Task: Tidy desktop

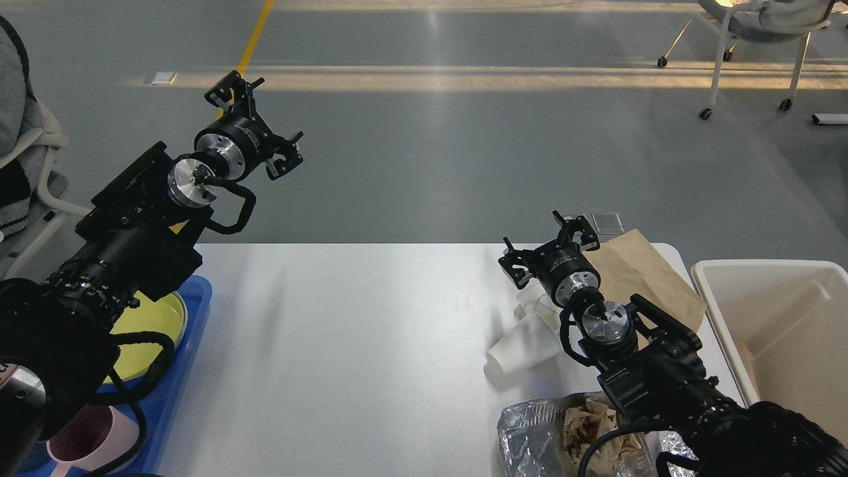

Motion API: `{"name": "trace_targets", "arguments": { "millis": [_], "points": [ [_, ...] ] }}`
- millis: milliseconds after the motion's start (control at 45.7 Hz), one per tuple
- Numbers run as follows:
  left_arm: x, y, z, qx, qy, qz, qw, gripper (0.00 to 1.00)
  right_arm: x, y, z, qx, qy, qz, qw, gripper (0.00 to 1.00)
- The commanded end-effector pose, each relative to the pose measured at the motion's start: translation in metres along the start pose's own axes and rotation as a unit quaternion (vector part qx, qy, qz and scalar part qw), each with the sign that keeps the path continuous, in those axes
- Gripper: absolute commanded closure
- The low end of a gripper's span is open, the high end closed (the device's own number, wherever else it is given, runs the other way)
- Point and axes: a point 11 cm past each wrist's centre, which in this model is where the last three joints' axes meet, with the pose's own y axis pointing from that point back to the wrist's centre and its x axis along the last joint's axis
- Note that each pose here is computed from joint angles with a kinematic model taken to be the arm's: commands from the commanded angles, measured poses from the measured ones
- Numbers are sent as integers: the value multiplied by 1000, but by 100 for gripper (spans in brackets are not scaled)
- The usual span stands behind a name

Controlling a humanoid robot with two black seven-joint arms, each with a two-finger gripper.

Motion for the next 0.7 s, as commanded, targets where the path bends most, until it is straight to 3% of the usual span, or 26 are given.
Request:
{"name": "trace_targets", "arguments": {
  "millis": [0,131,350,678],
  "points": [
    [-2,-1,-6,4,3,-1,1000,1,0,0,0,0,0,0,1000,0],
    [1,-2,-23,2,14,0,1000,1,0,0,0,0,0,0,1000,0],
    [17,4,-49,-86,48,19,995,0,0,0,0,0,0,0,1000,0],
    [62,25,-101,-64,94,31,993,0,0,0,0,0,0,0,1000,0]
  ]
}}
